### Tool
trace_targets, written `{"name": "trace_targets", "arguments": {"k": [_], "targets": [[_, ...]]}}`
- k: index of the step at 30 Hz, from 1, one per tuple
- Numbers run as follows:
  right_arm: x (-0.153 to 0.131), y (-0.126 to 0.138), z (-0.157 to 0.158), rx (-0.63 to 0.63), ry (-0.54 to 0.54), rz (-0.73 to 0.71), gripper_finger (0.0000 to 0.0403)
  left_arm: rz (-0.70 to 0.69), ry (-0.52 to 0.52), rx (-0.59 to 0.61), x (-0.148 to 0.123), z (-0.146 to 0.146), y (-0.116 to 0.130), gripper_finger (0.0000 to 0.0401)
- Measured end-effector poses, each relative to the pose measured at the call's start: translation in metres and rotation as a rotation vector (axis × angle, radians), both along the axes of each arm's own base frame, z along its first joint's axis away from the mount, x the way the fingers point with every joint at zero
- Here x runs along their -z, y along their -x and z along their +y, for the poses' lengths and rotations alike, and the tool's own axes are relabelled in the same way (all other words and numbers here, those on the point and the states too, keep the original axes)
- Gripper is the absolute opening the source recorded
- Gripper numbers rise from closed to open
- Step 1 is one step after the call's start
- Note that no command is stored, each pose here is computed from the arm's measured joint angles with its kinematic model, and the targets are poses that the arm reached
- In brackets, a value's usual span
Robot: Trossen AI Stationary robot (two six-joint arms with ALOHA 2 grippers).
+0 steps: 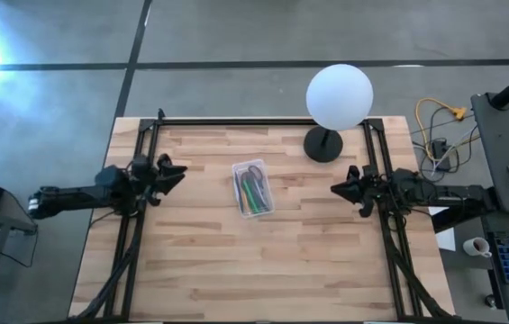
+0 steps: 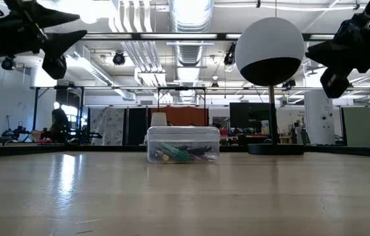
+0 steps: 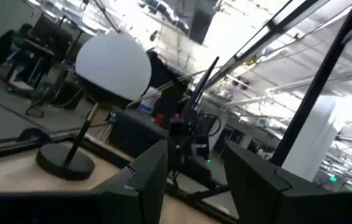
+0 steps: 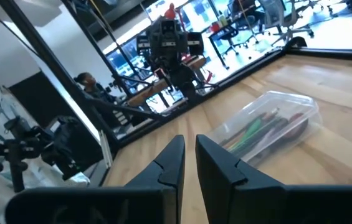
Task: Pick & place school supplies into a supply box
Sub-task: Return to Home Position
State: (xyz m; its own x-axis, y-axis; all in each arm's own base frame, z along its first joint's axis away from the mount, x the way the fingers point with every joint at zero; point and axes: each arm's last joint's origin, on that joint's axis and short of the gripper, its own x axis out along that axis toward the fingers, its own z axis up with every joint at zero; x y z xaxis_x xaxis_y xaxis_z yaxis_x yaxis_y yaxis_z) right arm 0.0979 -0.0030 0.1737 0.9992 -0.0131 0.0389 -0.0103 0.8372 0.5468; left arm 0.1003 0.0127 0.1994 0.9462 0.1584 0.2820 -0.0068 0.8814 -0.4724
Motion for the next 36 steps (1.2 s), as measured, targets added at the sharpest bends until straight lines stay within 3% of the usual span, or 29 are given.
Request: {"name": "trace_targets", "arguments": {"k": [36], "targets": [[0.002,-0.001,0.0,0.0,-0.001,0.028,0.0033,0.699,0.078,0.001,0.075,0.005,-0.042,0.0141]]}}
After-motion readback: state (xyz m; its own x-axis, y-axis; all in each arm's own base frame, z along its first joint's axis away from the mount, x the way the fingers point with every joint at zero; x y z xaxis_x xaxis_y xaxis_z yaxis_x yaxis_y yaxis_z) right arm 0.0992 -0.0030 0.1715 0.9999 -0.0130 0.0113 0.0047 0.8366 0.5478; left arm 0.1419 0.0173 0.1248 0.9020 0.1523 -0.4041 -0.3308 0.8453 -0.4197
